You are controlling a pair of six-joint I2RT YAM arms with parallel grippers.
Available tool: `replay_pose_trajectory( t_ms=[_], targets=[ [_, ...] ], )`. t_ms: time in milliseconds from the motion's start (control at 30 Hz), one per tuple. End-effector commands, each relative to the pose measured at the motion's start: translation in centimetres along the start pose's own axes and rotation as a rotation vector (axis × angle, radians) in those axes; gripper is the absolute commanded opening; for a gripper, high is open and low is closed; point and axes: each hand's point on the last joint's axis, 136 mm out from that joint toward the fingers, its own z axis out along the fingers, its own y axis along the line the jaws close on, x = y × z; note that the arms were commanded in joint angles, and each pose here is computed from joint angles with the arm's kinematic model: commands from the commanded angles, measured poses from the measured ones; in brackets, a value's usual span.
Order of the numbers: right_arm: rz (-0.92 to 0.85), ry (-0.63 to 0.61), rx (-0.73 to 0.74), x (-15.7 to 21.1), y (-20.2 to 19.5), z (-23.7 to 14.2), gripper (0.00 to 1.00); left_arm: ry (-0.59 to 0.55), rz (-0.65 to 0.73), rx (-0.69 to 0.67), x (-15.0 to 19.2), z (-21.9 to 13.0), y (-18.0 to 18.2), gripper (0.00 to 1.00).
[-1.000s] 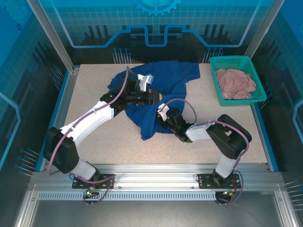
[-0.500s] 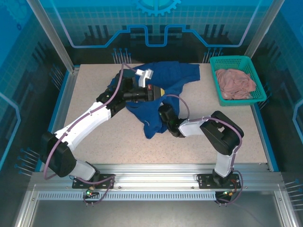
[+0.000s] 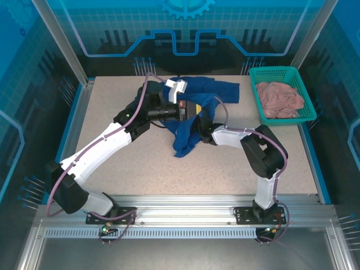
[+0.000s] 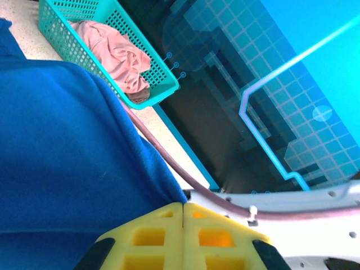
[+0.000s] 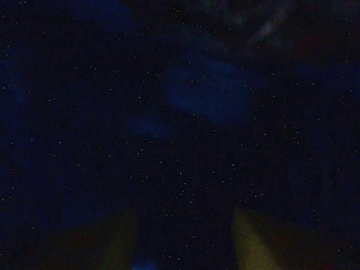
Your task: Fold the inside-out t-shirt
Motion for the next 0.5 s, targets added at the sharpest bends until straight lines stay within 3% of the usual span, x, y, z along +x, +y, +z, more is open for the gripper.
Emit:
replay_pose_trajectory(
  t_ms=[0,167,333,367,467],
  targets=[
    [0.082,0.044,-0.013,1.7,-0.8,-0.6,0.50,-0.026,0.074,0.034,-0.5,-1.9,-2.5,0.00],
    [0.067,-0.054,-0.110,0.7,-1.5,-2.6,0.55,-0.057,0.103,0.000,-1.2,-2.7,-2.6,0.00],
    [-0.193,-0.028,-0.028,1.1,-1.6,-2.9,0.61,-0.068,0.126,0.046,-1.7,-2.9,-4.4,0.00],
    [-0.253,-0.022,-0.015,1.2,-1.1,-2.7,0.68,-0.071,0.143,0.058,-1.9,-2.7,-5.2,0.00],
    [-0.344,-0.011,-0.031,1.7,0.6,-2.2,0.72,-0.066,0.187,0.086,-2.4,-1.8,-7.2,0.00]
  ],
)
